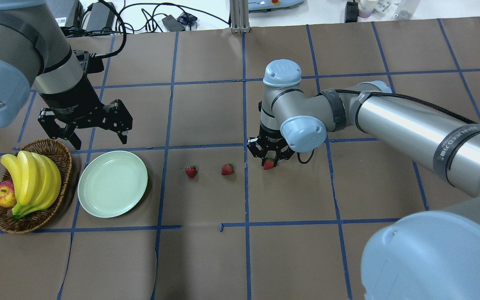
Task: Collect all strawberries into plate
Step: 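Move the right gripper back down onto the last strawberry, then close the right gripper on the strawberry and lift it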
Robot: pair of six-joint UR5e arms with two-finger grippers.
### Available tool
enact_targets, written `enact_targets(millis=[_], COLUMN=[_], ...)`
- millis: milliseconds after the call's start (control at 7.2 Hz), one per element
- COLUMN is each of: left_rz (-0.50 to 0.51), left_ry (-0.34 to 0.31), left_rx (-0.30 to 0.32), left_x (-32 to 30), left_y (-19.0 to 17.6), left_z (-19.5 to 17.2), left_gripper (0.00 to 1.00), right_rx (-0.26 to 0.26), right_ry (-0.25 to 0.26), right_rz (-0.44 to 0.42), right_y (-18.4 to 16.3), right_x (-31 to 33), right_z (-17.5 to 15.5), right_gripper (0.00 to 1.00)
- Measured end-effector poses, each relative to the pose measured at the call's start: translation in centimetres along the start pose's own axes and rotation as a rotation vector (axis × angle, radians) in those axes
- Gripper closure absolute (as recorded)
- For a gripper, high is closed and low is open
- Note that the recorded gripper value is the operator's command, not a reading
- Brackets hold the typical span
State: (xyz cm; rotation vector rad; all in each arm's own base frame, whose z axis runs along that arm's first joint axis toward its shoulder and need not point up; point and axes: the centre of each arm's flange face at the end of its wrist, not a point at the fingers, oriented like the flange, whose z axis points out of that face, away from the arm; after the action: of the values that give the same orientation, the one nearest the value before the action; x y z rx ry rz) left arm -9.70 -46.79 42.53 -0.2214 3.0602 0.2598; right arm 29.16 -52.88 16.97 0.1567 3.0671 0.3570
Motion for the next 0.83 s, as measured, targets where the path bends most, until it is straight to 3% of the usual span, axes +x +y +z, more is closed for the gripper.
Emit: enact_targets(millis=[416, 833], left_rz=[0.004, 0.001], left_ry=[-0.002, 0.0], left_rx=[0.0, 0.009], left_x=[0.0, 0.0], left_y=[0.0, -0.1], left_z=[0.0, -0.3], left_gripper=[0.0, 0.0], right_rx=[0.045, 0.127], right_ry=[-0.016, -0.057], right_rz=[0.002, -0.017], right_y=[-0.5, -1.1], right_x=[-0.4, -2.6], right_z=[-2.5, -10.0], right_gripper=[1.0, 1.0])
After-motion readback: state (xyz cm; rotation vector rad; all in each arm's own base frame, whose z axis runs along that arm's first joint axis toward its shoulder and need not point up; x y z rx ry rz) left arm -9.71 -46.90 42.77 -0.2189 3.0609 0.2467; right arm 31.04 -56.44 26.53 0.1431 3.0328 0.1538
